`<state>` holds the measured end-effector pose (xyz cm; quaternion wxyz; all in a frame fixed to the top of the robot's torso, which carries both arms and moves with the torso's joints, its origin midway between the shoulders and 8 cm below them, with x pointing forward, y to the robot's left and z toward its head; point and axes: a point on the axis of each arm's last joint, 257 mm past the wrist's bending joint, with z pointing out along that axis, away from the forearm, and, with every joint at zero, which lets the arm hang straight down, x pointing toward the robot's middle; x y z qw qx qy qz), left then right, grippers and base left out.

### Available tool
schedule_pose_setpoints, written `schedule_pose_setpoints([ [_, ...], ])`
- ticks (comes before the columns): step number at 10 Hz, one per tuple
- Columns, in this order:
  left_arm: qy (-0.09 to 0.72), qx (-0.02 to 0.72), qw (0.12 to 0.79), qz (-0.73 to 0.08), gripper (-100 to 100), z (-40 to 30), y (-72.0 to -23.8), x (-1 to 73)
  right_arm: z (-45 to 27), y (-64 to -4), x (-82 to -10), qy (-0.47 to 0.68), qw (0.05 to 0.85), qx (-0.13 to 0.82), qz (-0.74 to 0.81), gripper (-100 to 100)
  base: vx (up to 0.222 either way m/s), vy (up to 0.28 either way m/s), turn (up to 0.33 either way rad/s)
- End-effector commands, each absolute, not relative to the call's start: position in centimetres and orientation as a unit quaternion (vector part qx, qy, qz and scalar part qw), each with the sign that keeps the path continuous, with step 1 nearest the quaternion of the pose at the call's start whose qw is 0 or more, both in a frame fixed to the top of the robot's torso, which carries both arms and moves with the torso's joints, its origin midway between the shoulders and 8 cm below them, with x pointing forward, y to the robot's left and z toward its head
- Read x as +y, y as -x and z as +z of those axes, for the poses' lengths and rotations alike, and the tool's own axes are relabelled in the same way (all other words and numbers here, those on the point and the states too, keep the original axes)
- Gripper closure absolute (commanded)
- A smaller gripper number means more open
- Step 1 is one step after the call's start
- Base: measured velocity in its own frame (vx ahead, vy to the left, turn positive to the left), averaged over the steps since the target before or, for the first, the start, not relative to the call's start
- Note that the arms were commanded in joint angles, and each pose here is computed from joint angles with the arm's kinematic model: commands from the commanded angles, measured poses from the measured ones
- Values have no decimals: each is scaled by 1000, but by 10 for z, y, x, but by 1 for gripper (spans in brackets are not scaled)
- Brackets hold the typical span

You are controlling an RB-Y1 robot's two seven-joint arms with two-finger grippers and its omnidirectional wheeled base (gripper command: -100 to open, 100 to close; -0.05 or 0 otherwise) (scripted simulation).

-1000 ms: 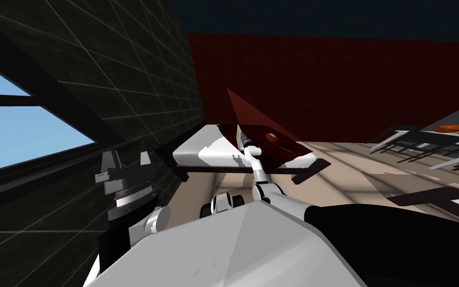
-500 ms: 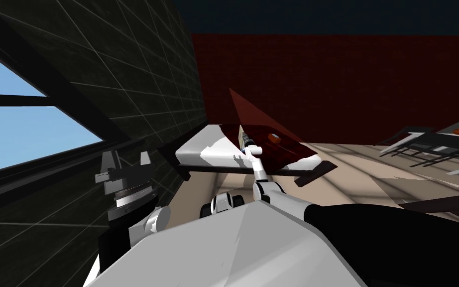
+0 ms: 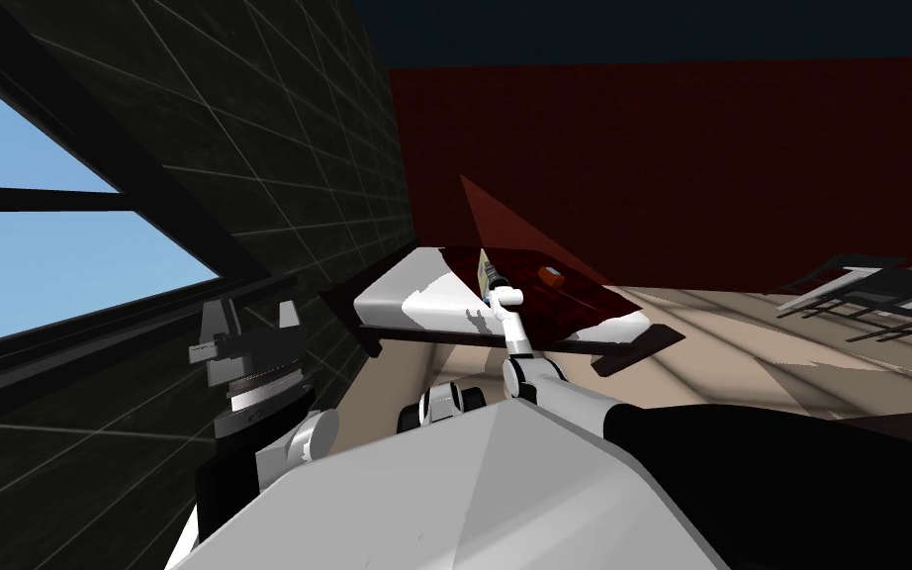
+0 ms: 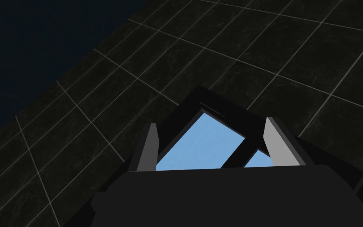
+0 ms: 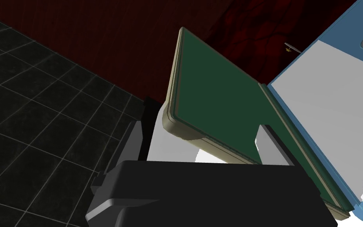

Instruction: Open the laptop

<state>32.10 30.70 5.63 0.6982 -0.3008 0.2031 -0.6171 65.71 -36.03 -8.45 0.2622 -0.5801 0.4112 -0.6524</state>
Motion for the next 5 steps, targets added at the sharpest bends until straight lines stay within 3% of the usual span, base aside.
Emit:
schedule_pose_setpoints([
  [1,301,203,698,-617,0,56,-321,307,-82,-656,-367,581,250,408,-658,-100,4,6,7],
  [3,301,203,698,-617,0,56,-321,307,-79,-657,-368,581,248,408,-659,-100,66,-13,22],
  [4,301,203,698,-617,0,56,-321,307,-78,-657,-368,581,248,408,-659,100,6,-2,-5],
  [5,301,203,698,-617,0,56,-321,307,-93,-646,-398,586,226,399,-668,100,-36,-1,281],
])
